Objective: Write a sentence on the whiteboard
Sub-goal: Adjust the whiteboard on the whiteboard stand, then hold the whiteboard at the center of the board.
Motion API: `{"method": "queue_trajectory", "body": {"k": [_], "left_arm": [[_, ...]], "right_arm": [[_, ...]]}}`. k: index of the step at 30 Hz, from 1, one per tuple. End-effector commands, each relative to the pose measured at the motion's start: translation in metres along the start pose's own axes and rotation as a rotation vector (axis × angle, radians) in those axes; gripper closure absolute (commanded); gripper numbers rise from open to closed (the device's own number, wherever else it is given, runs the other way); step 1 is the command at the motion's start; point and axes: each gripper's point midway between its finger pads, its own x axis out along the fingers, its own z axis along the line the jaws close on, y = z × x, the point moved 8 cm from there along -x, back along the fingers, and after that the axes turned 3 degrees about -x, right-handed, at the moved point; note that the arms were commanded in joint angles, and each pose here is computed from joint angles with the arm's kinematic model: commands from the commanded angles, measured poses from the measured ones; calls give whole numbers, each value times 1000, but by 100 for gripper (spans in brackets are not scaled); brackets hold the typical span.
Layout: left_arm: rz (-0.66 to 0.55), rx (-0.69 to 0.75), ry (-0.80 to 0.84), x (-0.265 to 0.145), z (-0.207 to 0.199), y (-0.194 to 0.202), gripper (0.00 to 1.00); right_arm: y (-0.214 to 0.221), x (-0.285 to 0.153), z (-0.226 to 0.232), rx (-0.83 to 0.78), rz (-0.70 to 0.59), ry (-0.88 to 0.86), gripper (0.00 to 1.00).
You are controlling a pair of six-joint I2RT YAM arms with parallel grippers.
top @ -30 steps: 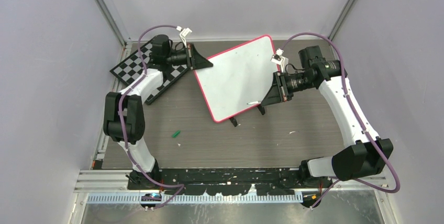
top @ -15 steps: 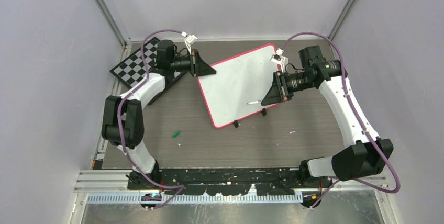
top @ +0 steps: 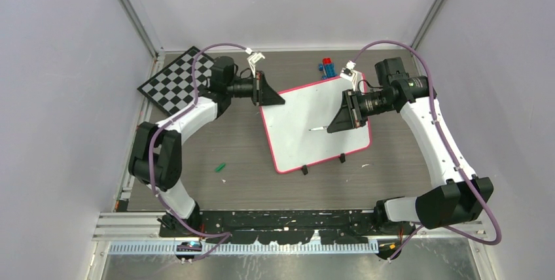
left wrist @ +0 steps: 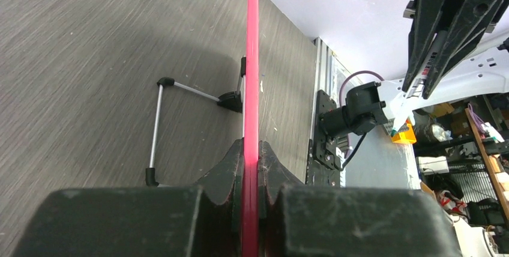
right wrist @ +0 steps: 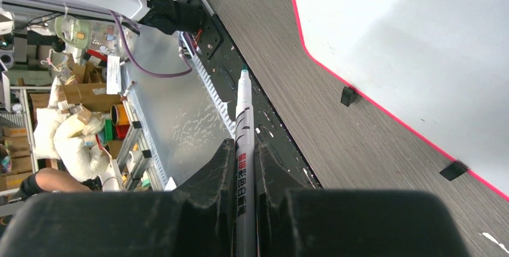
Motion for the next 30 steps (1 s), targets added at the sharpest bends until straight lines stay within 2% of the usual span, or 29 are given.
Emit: {"method": "queue_trajectory", "body": {"k": [1, 9, 12, 14, 16, 24, 30], "left_arm": [[109, -71, 42, 11, -18, 31, 100], [91, -44, -65, 2, -29, 31, 100], [115, -32, -84, -3, -36, 26, 70], [132, -13, -87, -7, -43, 21, 61], [141, -16, -97, -16, -48, 16, 57], [114, -2, -127, -48, -48, 5, 55], [125, 10, -82, -49, -47, 0, 62]], "right_arm": [[1, -6, 10, -47, -25, -10, 100], [-5, -4, 5, -39, -57, 40, 100], [-9, -3, 7, -46, -70, 41, 100], [-14, -1, 8, -59, -87, 52, 100], [-20, 1, 10, -81, -104, 78, 100], [-43, 29, 30, -272, -119, 205, 100], [-60, 52, 36, -306, -155, 246, 100]]}}
